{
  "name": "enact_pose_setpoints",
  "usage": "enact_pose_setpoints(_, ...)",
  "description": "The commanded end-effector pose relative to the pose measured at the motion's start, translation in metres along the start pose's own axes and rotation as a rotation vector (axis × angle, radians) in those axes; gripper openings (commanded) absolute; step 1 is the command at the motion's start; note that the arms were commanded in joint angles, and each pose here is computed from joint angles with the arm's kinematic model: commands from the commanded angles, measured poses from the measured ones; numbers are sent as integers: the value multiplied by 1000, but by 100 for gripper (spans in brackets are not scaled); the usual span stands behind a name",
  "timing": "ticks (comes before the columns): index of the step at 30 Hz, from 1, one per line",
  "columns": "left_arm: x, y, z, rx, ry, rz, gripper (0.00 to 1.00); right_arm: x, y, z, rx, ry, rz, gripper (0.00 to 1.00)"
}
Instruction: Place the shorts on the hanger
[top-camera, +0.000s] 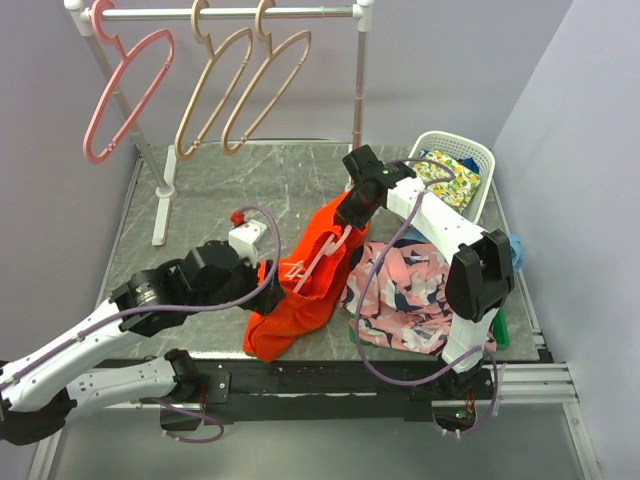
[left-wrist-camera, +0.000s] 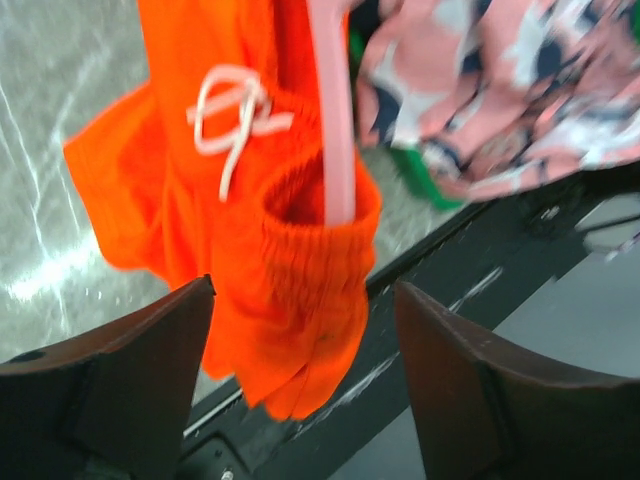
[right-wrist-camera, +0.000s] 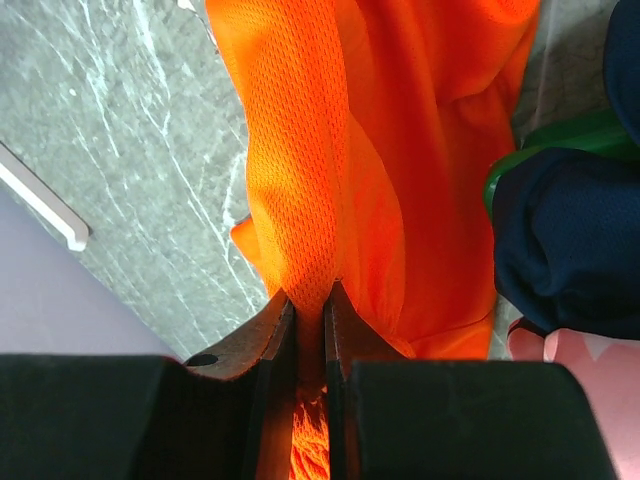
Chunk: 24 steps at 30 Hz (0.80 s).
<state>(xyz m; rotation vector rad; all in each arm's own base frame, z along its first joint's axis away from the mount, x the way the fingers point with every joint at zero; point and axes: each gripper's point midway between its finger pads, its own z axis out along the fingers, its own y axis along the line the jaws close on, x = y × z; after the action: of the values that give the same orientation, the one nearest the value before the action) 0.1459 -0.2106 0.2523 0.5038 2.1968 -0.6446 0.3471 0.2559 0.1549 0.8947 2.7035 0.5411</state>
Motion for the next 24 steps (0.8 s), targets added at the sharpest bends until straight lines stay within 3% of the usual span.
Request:
enact_pose_setpoints(1, 27, -2, 4, 26, 80, 9, 81, -5, 18, -18, -83, -5, 52, 0)
enact_pose_setpoints(2, 29, -6, 4, 41, 88, 14, 86, -5, 17, -17, -81, -4, 54, 0)
enact_pose_setpoints(5, 42, -18, 8, 49, 128, 47, 88, -4, 16, -16, -73, 2, 56, 0)
enact_pose_setpoints(10, 52, -6, 23, -151, 128, 94, 86, -6, 17, -21, -71, -3, 55, 0)
enact_pose_setpoints(20, 32, -4, 50, -279, 4, 178, 53, -2, 11, -23, -70, -3, 47, 0)
enact_pose_setpoints(21, 34, -3, 53, -285, 5, 179, 47, -2, 10, -23, -65, -3, 46, 0)
enact_pose_setpoints(22, 35, -3, 55, -283, 3, 190, 34, -3, 10, -24, -67, -6, 45, 0)
enact_pose_setpoints(24, 38, -9, 62, -248, -2, 195, 24, -3, 10, -26, -69, -8, 41, 0)
